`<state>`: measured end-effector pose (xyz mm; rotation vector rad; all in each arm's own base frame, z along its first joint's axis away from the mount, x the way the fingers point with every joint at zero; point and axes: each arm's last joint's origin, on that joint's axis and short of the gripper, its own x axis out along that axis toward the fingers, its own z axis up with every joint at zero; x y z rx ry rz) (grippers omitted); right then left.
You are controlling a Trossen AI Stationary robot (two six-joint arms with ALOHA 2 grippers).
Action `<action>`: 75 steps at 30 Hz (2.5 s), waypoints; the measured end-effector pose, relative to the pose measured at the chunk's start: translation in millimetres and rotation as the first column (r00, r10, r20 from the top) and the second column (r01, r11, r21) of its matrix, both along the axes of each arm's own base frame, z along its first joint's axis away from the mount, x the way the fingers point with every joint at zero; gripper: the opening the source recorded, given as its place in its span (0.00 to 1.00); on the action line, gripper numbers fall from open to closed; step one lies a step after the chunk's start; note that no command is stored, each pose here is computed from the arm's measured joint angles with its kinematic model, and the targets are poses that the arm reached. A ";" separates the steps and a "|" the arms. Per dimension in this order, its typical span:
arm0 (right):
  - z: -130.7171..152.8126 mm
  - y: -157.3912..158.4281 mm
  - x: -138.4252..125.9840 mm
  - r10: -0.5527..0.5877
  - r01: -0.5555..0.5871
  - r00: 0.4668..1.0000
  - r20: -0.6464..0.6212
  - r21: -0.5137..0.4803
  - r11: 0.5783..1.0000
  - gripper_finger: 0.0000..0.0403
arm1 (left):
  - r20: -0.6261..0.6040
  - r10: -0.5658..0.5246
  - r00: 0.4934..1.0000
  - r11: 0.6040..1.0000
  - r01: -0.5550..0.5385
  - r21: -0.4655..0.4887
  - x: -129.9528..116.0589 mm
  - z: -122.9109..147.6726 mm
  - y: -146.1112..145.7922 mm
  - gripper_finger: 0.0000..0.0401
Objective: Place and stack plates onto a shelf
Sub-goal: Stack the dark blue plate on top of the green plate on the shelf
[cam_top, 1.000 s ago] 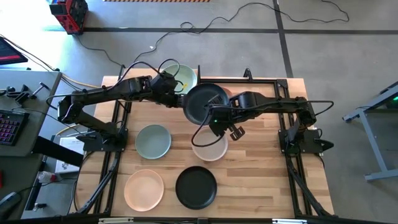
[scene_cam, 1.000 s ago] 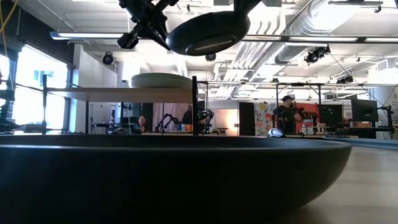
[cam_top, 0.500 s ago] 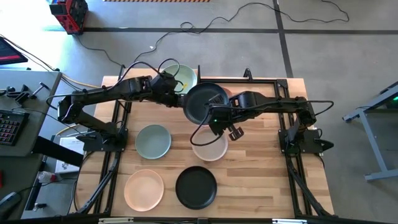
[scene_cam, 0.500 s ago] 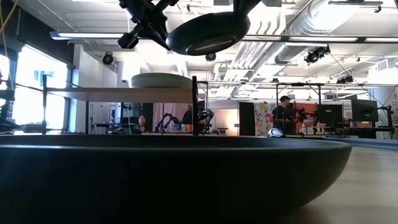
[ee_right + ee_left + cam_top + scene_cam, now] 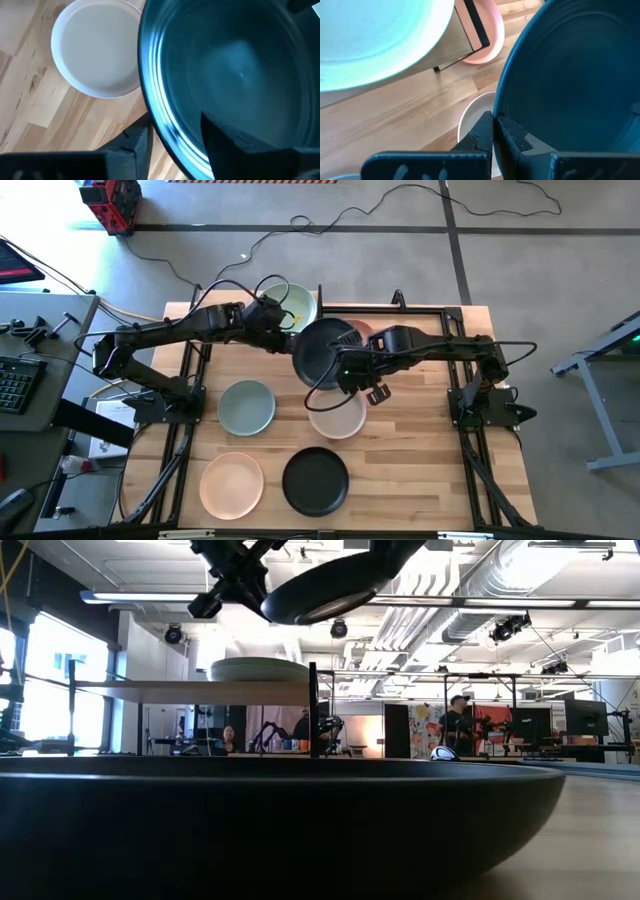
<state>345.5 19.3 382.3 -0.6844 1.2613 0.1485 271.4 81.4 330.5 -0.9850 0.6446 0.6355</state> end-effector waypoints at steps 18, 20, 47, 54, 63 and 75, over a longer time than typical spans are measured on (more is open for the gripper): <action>-0.7 -2.2 -8.5 -0.140 0.139 0.990 -0.033 -0.034 0.990 0.39 | -0.017 0.043 0.999 0.999 -0.043 -0.015 -8.9 -1.3 21.1 0.00; 0.9 -2.7 -10.8 -0.143 0.141 0.989 -0.034 -0.045 0.989 0.39 | -0.028 0.050 0.998 0.999 -0.050 -0.009 -11.1 -2.0 24.7 0.00; 17.9 -5.0 -25.6 -0.172 0.174 0.984 0.037 -0.039 0.984 0.39 | 0.012 0.340 0.940 0.940 -0.339 -0.037 -101.8 20.3 97.9 0.00; 18.6 -8.0 -23.6 -0.182 0.184 0.982 0.057 -0.032 0.982 0.39 | 0.024 0.362 0.932 0.932 -0.361 -0.038 -120.4 20.4 113.5 0.00; 19.4 -27.8 -20.7 -0.263 0.264 0.960 0.091 -0.002 0.964 0.39 | 0.012 0.349 0.937 0.937 -0.349 0.000 -125.3 19.8 118.3 0.00; 20.1 -55.5 -20.1 -0.411 0.408 0.902 0.134 0.047 0.912 0.39 | 0.071 0.301 0.951 0.941 -0.308 0.139 -127.6 72.5 115.9 0.00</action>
